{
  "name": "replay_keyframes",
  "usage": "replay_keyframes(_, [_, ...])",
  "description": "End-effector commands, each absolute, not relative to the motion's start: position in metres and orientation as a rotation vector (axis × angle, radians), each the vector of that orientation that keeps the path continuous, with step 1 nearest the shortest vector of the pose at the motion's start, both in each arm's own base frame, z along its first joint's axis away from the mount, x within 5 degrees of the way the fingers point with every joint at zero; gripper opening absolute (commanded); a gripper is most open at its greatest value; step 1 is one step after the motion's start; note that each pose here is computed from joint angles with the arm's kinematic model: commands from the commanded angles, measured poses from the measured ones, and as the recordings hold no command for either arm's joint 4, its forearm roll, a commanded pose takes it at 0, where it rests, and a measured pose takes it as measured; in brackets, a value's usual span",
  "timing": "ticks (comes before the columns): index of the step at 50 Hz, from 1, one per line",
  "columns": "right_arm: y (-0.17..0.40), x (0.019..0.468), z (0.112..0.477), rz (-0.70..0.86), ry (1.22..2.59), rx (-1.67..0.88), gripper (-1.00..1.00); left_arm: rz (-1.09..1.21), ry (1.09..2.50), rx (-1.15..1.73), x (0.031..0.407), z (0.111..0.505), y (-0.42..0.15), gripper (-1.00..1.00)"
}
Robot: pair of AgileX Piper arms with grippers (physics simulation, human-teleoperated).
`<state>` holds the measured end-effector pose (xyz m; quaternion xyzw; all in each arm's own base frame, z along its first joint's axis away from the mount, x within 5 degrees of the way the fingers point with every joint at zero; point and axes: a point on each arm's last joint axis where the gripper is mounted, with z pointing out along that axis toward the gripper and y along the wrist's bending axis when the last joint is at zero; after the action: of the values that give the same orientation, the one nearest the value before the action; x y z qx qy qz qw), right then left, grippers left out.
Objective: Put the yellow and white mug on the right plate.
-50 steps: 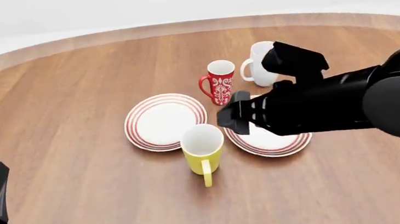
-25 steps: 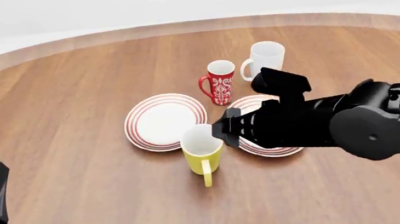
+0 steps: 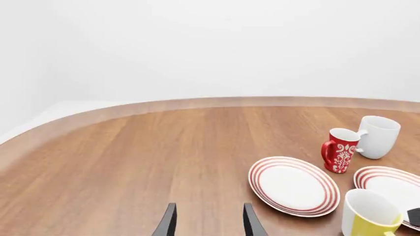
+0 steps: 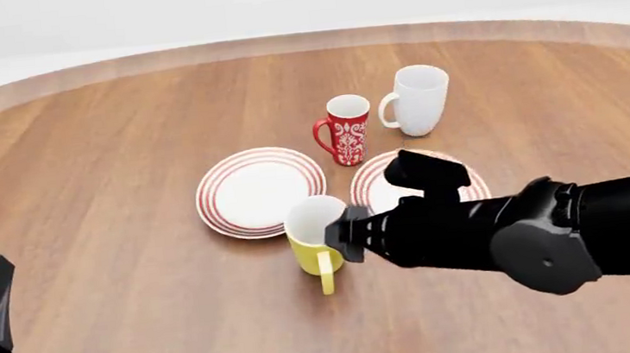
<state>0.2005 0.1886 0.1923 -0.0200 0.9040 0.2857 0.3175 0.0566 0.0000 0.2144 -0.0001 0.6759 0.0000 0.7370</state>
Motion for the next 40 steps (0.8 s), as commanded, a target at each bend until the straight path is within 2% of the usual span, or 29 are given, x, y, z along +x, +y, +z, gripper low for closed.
replay_keyframes(1, [0.1929, 0.1963, 0.1794, 0.787, 2.381, -0.031, 1.00, 0.000, 1.485, 0.000, 0.0566, 0.2143, 0.0000, 1.00])
replay_keyframes(40, [0.2026, 0.1983, 0.1754, 0.809, 2.372, -0.046, 1.00, 0.000, 1.484, 0.000, 0.0565, 0.2143, 0.0000, 1.00])
